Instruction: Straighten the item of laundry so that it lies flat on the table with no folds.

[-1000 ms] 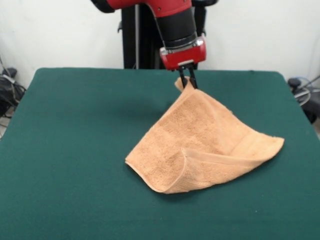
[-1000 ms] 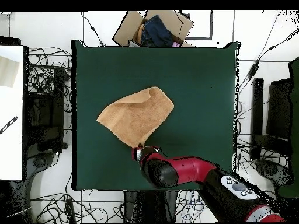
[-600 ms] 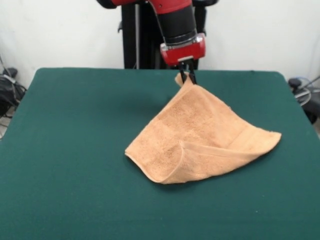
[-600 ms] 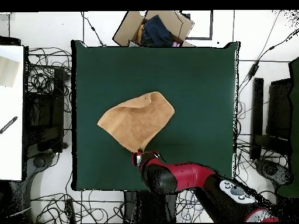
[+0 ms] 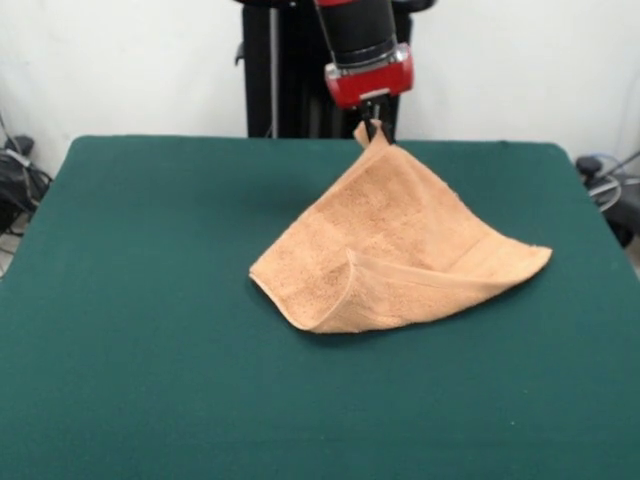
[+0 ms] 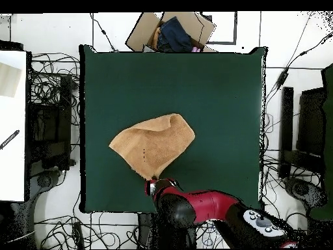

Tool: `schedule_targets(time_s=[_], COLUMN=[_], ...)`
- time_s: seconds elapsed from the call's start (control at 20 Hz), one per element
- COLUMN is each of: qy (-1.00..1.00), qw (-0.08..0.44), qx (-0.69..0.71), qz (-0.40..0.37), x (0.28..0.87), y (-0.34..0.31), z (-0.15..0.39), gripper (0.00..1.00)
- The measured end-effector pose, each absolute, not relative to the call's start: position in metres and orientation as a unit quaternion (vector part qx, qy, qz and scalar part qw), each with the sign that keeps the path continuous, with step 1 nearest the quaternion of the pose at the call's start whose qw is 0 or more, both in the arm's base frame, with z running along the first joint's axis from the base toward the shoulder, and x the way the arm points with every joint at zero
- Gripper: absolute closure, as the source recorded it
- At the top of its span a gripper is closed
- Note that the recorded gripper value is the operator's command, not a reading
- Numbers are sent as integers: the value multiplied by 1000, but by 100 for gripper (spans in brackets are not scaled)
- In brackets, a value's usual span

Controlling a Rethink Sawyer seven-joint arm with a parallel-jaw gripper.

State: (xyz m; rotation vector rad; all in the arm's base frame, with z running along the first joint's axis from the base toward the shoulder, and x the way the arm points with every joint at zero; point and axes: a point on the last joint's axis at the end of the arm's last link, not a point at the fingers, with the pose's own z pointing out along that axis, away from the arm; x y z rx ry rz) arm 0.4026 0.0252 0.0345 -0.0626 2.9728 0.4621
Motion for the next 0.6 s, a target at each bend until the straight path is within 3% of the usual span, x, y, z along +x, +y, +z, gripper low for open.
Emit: schedule_targets(time_s=[0.55,0.6], qy=[989,989], qw=[69,78], qx=[-20,-23], qz=[132,122], x=[376,373], y=[20,20], z=[33,32], gripper=[100,0])
